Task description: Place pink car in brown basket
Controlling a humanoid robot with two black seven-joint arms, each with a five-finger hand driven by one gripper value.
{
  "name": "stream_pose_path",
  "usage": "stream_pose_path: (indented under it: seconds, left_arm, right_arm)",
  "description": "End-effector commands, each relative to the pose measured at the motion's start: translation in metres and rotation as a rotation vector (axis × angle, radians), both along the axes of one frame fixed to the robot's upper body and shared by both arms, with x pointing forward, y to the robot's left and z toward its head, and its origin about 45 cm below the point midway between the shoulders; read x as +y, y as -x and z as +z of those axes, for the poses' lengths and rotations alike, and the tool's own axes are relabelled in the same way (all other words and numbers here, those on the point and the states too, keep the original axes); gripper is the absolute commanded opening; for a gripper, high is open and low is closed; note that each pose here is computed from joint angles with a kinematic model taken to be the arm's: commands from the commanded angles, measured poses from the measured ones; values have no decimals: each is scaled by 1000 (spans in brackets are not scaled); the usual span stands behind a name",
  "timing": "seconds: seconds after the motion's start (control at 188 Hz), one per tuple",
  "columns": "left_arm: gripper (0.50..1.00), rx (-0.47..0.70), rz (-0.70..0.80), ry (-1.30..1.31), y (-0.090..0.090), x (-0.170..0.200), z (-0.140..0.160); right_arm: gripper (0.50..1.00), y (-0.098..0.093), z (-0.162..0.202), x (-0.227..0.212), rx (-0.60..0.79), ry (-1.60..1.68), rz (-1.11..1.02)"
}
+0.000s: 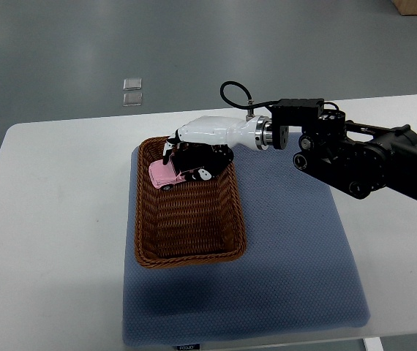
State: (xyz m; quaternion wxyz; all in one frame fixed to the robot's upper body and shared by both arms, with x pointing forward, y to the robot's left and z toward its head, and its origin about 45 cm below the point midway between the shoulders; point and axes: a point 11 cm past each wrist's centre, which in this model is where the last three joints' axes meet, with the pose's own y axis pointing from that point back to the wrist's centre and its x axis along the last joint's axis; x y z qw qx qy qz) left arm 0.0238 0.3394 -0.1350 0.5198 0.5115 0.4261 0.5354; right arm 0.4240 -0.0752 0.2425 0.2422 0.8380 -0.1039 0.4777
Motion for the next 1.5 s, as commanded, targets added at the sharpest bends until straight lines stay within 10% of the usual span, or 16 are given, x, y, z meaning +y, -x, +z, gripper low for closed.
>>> stream_pose_path:
  seconds: [0.0,0.191,0.281,0.467,1.035,1.492]
  left_arm:
    - [1000,-1,0,1,0,0,0]
    - [1000,1,-1,0,0,0,0]
    - [1000,1,-4,0,0,0,0]
    - [1000,1,-3,3,0,-1,0]
    - [1000,0,-6,3,0,-1,0]
    - [1000,-3,-6,5,-2,-2,0]
  right_arm:
    - [500,0,-10,-3,3,12,-13]
    - [500,2,-22,-8,5,2,-38]
    - [694,3,-25,-9,4,-7,-44]
    - [905,3,-24,-9,7,-17,-48]
    - [909,-51,37,-112,60,-413,-482]
    - [907,-45,-4,-217,272,-794,-964]
